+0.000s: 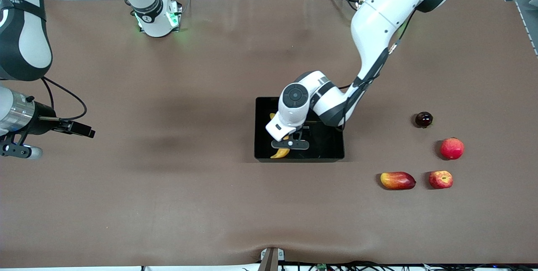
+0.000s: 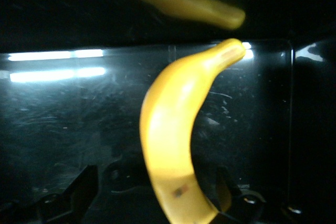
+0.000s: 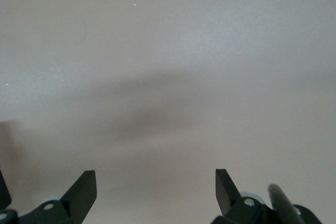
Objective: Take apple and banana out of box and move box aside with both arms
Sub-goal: 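Close the left gripper on the yellow banana, then carry the banana to the fruits while the right gripper grips the tray, then drag the tray with the right gripper while the left gripper releases banana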
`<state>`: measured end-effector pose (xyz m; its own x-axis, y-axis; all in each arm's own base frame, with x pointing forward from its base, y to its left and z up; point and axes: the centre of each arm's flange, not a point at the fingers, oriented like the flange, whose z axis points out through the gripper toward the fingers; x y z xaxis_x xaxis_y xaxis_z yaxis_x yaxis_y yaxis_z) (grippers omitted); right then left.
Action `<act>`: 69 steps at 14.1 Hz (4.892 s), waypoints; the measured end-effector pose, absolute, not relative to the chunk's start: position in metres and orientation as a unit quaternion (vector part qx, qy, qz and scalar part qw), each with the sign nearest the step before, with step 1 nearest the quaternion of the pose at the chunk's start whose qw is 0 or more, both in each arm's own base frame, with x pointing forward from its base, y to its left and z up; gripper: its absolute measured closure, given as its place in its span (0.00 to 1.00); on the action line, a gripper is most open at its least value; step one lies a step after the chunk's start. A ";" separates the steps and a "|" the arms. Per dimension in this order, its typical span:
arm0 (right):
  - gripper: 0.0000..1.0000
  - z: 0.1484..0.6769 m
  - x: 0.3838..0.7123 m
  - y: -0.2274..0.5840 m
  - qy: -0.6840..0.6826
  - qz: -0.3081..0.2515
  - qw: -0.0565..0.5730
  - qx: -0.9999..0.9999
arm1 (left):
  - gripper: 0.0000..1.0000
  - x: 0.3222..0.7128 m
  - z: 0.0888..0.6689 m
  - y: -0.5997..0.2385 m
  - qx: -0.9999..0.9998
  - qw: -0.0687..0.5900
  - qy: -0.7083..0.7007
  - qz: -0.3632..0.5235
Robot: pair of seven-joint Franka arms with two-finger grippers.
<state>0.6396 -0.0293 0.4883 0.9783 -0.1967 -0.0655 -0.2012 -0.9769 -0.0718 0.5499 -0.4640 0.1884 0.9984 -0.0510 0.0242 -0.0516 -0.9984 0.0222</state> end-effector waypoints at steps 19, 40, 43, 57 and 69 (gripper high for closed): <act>0.00 0.498 0.639 0.070 0.170 0.032 0.052 -0.984 | 0.63 0.584 0.311 -0.438 0.999 -0.023 0.013 0.042; 0.04 0.264 0.581 0.442 0.141 0.011 0.092 -0.986 | 0.63 0.618 0.257 0.036 0.963 -0.042 0.266 -0.017; 0.33 0.256 0.573 0.453 0.130 0.007 0.080 -0.988 | 0.63 0.619 0.214 0.035 0.959 -0.021 0.283 -0.022; 0.94 0.333 0.630 0.370 0.120 0.019 0.029 -0.992 | 0.00 0.665 0.325 -0.007 0.963 -0.050 0.263 -0.028; 0.94 0.415 0.646 0.067 0.101 0.098 0.004 -0.990 | 0.00 0.655 0.546 -0.029 0.981 -0.069 0.164 0.079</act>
<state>0.6464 0.0665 0.4150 0.9604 -0.1990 -0.1948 -0.2005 -0.9796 0.0122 0.6549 -0.0290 0.5462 0.9337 0.3114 0.1770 0.3330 -0.9366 -0.1091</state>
